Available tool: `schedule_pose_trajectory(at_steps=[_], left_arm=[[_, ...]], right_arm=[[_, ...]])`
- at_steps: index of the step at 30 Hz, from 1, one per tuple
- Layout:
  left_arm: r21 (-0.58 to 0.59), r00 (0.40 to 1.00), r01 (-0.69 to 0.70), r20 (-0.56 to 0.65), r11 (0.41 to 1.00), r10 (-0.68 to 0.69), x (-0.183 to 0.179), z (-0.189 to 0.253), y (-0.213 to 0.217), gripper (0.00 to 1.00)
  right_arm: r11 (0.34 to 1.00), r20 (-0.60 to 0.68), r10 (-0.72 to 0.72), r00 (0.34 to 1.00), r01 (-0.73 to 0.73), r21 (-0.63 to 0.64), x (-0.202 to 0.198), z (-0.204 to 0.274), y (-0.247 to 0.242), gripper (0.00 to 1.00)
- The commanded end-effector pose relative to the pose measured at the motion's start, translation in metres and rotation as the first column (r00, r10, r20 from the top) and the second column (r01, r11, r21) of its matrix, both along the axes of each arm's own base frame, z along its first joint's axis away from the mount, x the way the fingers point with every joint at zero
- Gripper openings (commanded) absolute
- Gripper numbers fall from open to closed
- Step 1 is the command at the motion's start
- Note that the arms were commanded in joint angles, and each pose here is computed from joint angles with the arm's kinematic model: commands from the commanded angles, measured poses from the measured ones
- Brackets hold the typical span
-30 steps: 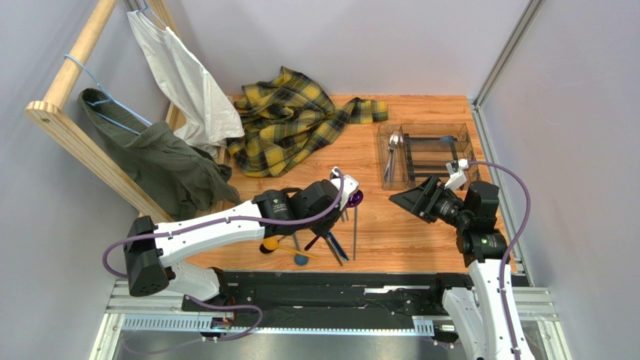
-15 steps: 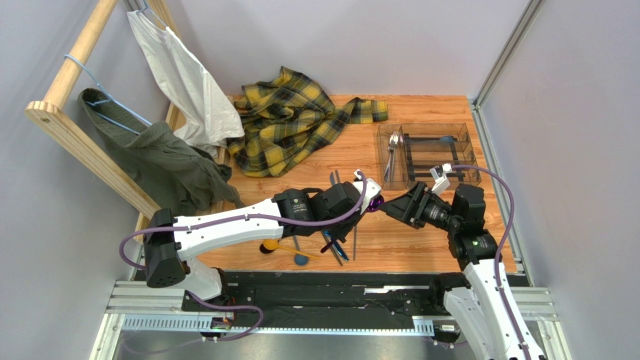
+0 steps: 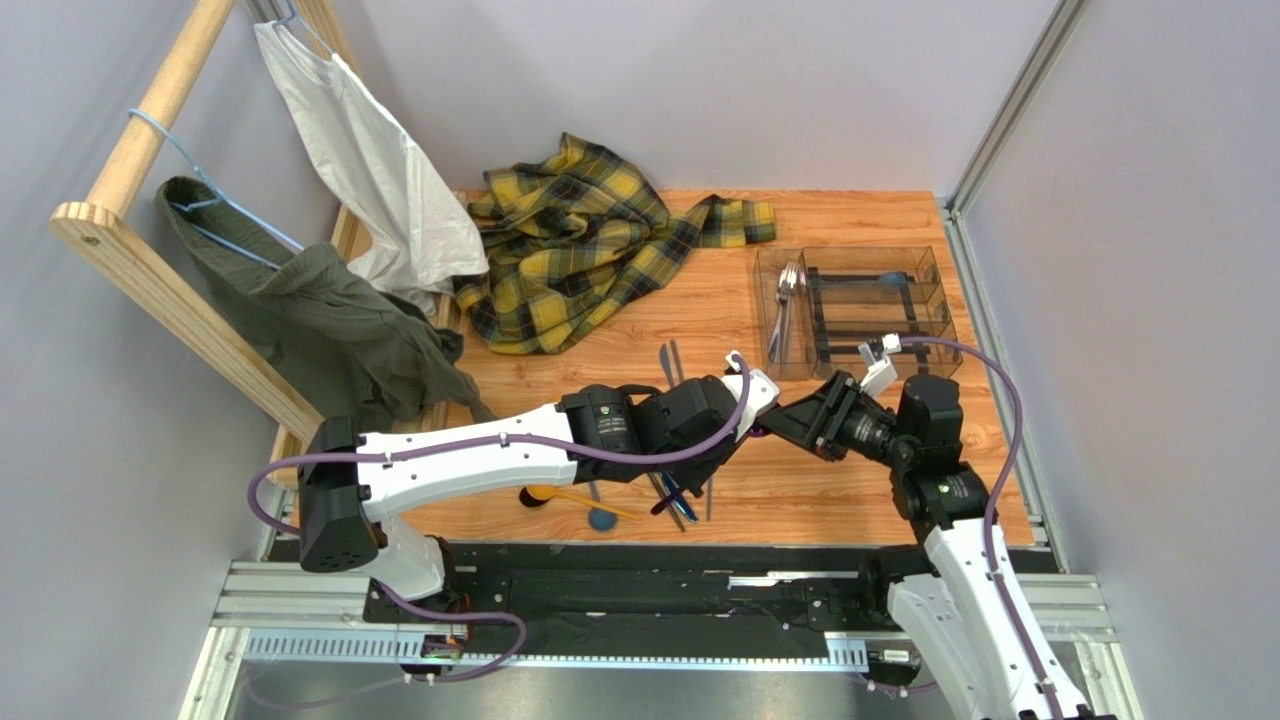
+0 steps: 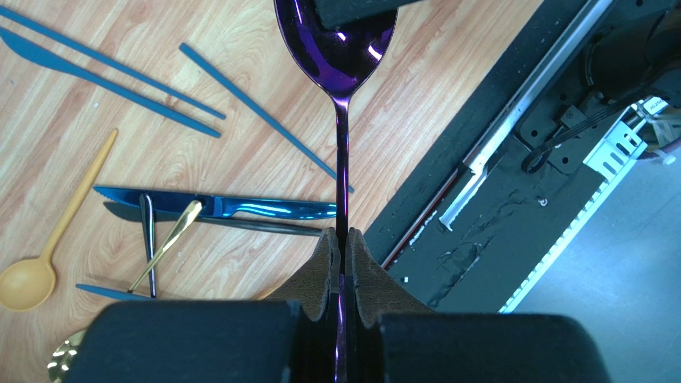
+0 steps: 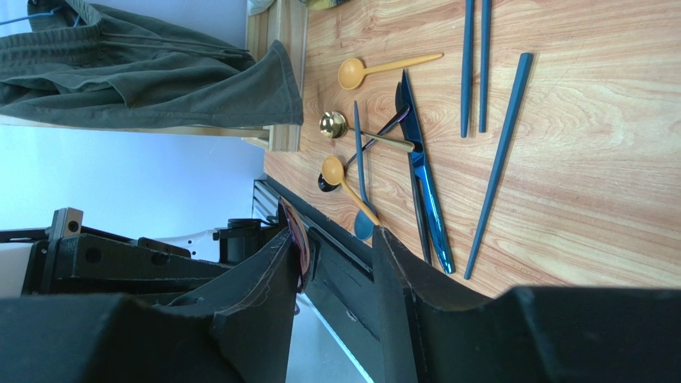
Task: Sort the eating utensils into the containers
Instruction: Pick up the spoon from the center of the board.
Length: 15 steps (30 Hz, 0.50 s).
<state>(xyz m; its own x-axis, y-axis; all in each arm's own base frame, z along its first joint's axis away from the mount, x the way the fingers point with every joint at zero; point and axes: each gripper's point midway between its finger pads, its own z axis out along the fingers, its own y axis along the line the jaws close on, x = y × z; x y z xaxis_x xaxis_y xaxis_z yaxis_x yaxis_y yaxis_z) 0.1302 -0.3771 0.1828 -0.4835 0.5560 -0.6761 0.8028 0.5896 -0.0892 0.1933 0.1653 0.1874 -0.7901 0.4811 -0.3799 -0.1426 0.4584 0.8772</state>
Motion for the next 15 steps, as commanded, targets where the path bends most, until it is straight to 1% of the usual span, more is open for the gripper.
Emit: schedule_pose_trajectory(at_steps=[1, 3, 6, 7, 10, 12, 13, 15], left_arm=[[-0.066, 1.0, 0.015, 0.016, 0.998, -0.014, -0.005, 0.0228, -0.0093, 0.0], [-0.064, 1.0, 0.019, 0.014, 0.998, -0.019, -0.0072, 0.0216, -0.0095, 0.0], [-0.058, 1.0, 0.02, 0.016, 0.998, -0.019, -0.0079, 0.0199, -0.0101, 0.0], [-0.058, 1.0, 0.021, 0.017, 0.998, -0.02, -0.0078, 0.0199, -0.0101, 0.0], [-0.049, 1.0, 0.008, 0.023, 0.999, -0.007, -0.0053, 0.019, -0.0085, 0.01], [-0.046, 0.999, 0.003, 0.033, 0.999, -0.001, -0.0044, 0.0191, -0.0068, 0.05], [-0.041, 0.999, -0.003, 0.035, 0.999, 0.004, -0.0038, 0.0181, -0.0052, 0.1], [-0.037, 0.999, -0.008, 0.046, 0.999, 0.009, -0.0023, 0.0181, -0.002, 0.13]], right_arm=[[1.0, 0.054, -0.022, 0.998, 0.022, 0.012, 0.0044, 0.0109, -0.0004, 0.41], [1.0, 0.058, -0.02, 0.998, 0.019, 0.013, 0.0036, 0.0108, 0.0, 0.4], [1.0, 0.057, -0.018, 0.998, 0.017, 0.02, 0.0023, 0.0106, 0.0007, 0.24], [1.0, 0.054, -0.018, 0.998, 0.017, 0.02, 0.0021, 0.0101, 0.0005, 0.14], [1.0, 0.06, -0.021, 0.998, 0.02, 0.017, 0.0006, 0.0114, -0.0001, 0.04], [0.999, 0.063, -0.034, 0.997, 0.034, 0.005, 0.0008, 0.0102, -0.0021, 0.0], [0.999, 0.067, -0.038, 0.997, 0.038, 0.001, 0.0005, 0.0114, -0.003, 0.0], [0.999, 0.065, -0.045, 0.997, 0.045, -0.013, -0.0001, 0.0093, -0.0046, 0.0]])
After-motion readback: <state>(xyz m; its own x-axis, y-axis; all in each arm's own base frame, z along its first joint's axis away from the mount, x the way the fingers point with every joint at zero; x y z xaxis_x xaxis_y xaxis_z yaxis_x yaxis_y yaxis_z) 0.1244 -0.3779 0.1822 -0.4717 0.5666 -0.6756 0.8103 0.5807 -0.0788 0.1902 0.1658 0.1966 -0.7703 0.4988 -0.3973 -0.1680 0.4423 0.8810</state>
